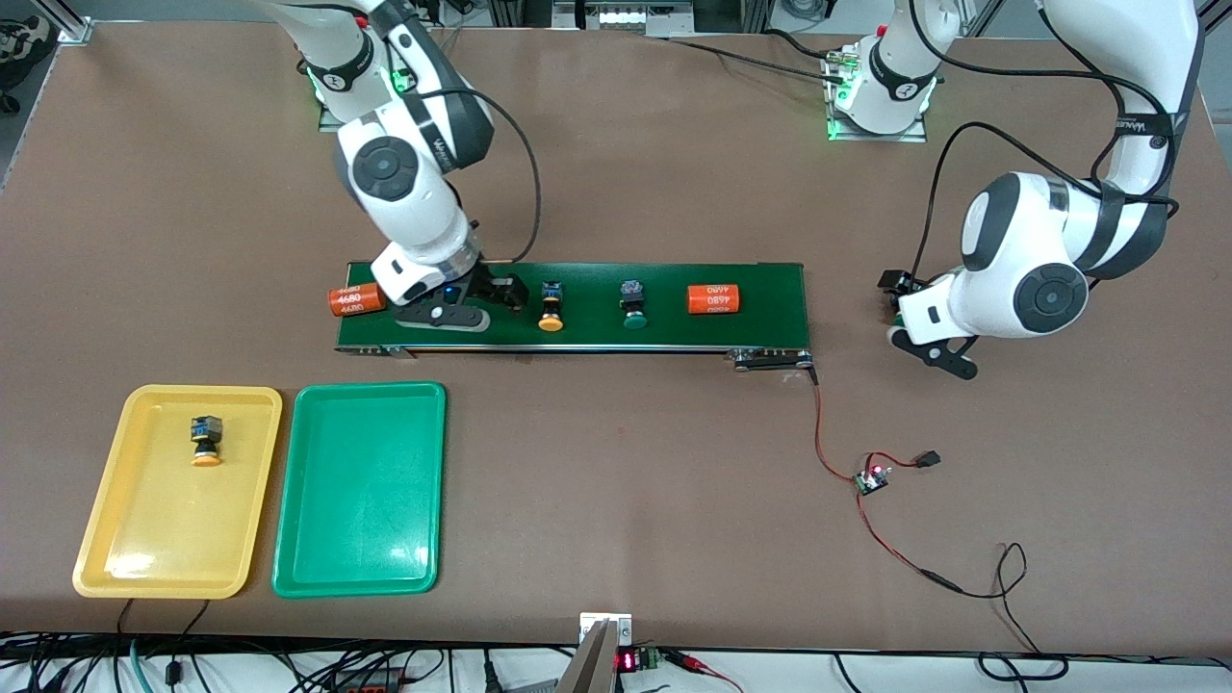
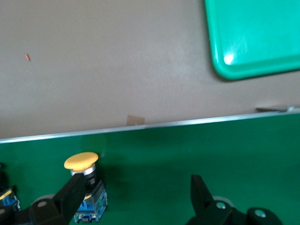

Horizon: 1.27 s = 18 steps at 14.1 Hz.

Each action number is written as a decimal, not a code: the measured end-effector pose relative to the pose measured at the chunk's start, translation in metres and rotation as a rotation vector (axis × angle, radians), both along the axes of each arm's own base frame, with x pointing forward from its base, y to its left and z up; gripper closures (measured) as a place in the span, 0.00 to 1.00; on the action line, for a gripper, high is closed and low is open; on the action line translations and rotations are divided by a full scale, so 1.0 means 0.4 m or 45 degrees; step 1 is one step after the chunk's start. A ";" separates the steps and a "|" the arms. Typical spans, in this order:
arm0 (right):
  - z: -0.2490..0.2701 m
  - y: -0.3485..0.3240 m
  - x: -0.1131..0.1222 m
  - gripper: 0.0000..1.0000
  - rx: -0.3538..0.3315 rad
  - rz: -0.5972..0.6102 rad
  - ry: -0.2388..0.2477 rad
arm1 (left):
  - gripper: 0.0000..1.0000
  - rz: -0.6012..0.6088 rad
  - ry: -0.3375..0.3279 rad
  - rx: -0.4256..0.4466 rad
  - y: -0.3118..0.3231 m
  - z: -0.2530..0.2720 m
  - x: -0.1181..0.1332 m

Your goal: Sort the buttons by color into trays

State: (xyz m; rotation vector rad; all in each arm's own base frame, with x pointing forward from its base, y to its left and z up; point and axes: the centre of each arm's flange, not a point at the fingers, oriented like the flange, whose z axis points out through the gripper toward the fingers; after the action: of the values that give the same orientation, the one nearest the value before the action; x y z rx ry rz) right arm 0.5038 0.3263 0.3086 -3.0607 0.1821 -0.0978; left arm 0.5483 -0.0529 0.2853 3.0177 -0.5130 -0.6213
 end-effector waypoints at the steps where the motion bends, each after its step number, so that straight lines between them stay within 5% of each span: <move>1: -0.018 0.014 -0.016 0.00 -0.021 -0.005 0.001 | 0.00 0.052 -0.016 0.018 0.016 -0.035 -0.016; 6: -0.087 0.089 -0.079 0.00 -0.115 -0.029 -0.021 | 0.00 0.223 -0.082 0.071 0.042 -0.177 -0.123; 18: -0.134 0.105 -0.097 0.04 -0.159 0.034 -0.023 | 0.03 0.334 -0.307 0.058 0.102 -0.285 -0.256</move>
State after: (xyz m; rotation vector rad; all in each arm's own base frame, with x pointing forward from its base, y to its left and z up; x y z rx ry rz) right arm 0.4650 0.3683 0.2551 -3.1845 0.1389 -0.1408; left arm 0.4457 -0.0119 0.1714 3.1425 -0.1008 -0.2605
